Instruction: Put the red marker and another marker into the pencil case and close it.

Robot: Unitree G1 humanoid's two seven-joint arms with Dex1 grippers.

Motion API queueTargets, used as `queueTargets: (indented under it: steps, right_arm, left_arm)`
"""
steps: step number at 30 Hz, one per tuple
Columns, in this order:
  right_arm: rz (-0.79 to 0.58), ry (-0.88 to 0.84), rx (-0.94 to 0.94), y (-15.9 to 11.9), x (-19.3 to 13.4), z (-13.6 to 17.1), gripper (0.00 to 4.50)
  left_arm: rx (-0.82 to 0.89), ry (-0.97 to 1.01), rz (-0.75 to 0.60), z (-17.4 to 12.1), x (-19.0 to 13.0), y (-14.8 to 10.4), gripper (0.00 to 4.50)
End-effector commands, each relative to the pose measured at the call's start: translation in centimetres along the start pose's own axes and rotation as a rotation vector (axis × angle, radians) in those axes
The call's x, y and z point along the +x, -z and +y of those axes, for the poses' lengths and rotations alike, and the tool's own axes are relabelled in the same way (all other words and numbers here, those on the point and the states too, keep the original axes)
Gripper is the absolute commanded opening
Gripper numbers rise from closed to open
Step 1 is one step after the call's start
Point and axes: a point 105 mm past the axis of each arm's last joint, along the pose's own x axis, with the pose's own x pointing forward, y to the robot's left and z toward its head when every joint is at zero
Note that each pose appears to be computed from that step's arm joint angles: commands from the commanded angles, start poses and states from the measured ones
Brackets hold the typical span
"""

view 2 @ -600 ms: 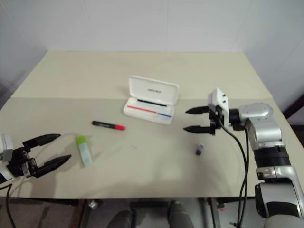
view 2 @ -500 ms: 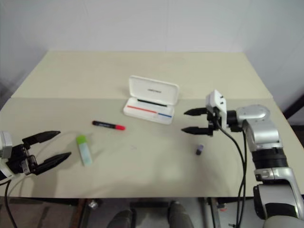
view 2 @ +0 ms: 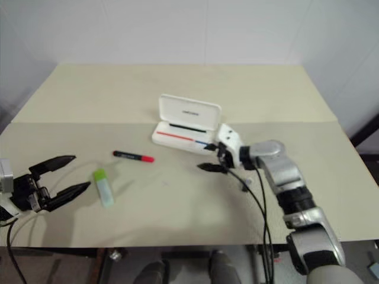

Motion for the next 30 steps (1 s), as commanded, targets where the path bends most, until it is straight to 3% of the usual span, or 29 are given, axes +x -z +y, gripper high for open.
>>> queueTargets:
  steps: [1,10,21,30]
  right_arm:
    - [-0.022,0.061,-0.063,-1.7,0.8,-1.4,4.5]
    - [0.073,0.094,-0.152,-2.0,3.8,-3.3,4.5]
    - [0.129,0.077,-0.141,-0.7,2.1,-3.9,4.5]
    - [0.2,-0.042,-0.135,0.9,2.8,-2.0,4.5]
  left_arm:
    - [0.048,-0.023,-0.053,0.0,-0.8,-1.5,4.47]
    - [0.075,-0.061,-0.076,0.0,-1.1,-2.2,4.47]
    - [0.079,-0.103,-0.051,-0.8,-2.4,-2.3,4.47]
    - [0.083,-0.102,-0.051,-0.7,-1.9,-2.3,4.47]
